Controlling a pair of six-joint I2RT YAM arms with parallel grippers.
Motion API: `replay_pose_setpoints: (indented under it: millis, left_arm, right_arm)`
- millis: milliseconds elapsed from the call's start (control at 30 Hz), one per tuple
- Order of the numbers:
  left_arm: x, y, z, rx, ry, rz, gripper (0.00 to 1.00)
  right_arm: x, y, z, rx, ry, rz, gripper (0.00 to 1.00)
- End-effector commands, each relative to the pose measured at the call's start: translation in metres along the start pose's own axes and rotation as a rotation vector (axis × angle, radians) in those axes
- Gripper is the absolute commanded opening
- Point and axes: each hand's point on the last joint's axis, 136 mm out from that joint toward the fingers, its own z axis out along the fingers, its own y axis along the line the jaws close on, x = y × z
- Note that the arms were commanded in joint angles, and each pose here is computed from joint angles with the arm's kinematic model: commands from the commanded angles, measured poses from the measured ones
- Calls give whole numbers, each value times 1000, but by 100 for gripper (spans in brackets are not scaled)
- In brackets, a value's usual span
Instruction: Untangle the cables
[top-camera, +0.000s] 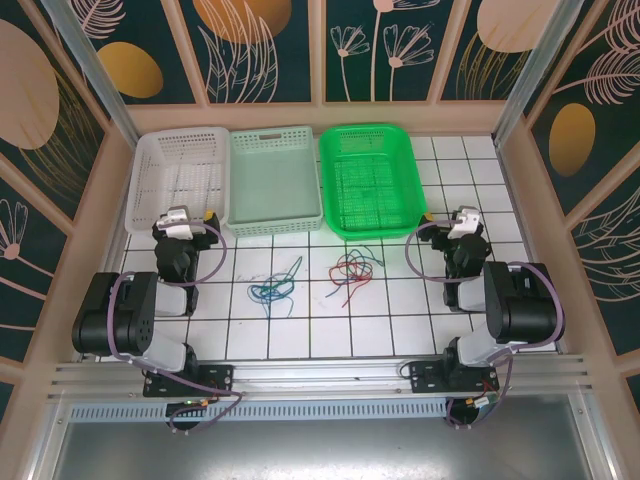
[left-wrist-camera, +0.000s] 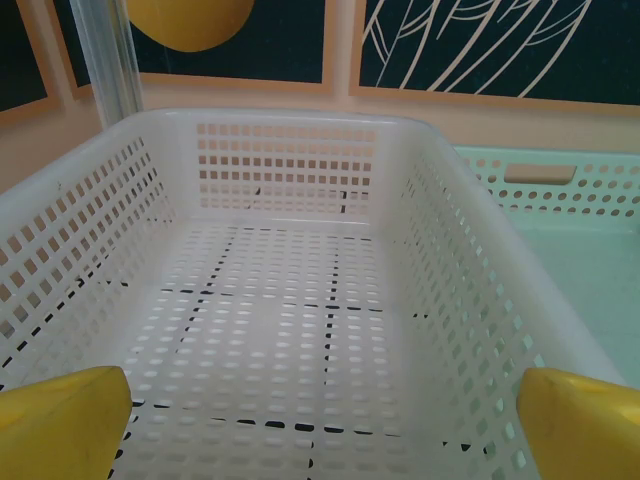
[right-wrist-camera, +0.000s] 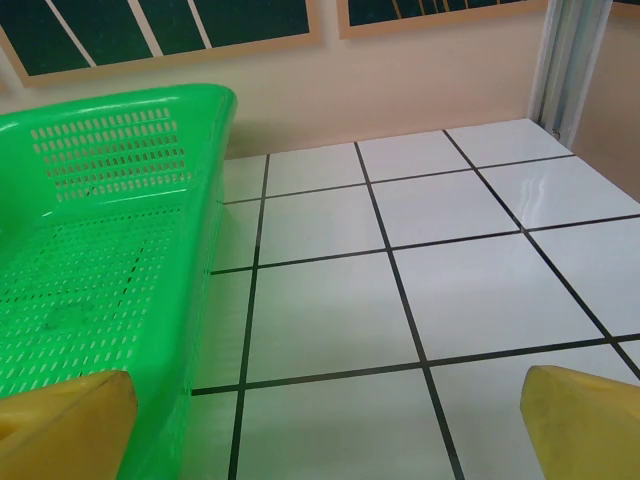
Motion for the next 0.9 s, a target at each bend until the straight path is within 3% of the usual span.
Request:
replay_pose_setpoints:
  millis: [0, 700, 867]
  left_arm:
    - [0, -1, 2, 3, 2, 2, 99]
    - [0, -1, 2, 2, 2, 2, 99]
    - [-1, -1, 1, 4, -2, 3, 99]
  right_arm:
    - [-4, 0, 3, -6, -10, 2, 99]
    - [-4, -1, 3, -9, -9, 7, 99]
    - [-10, 2, 7, -23, 4, 3, 89]
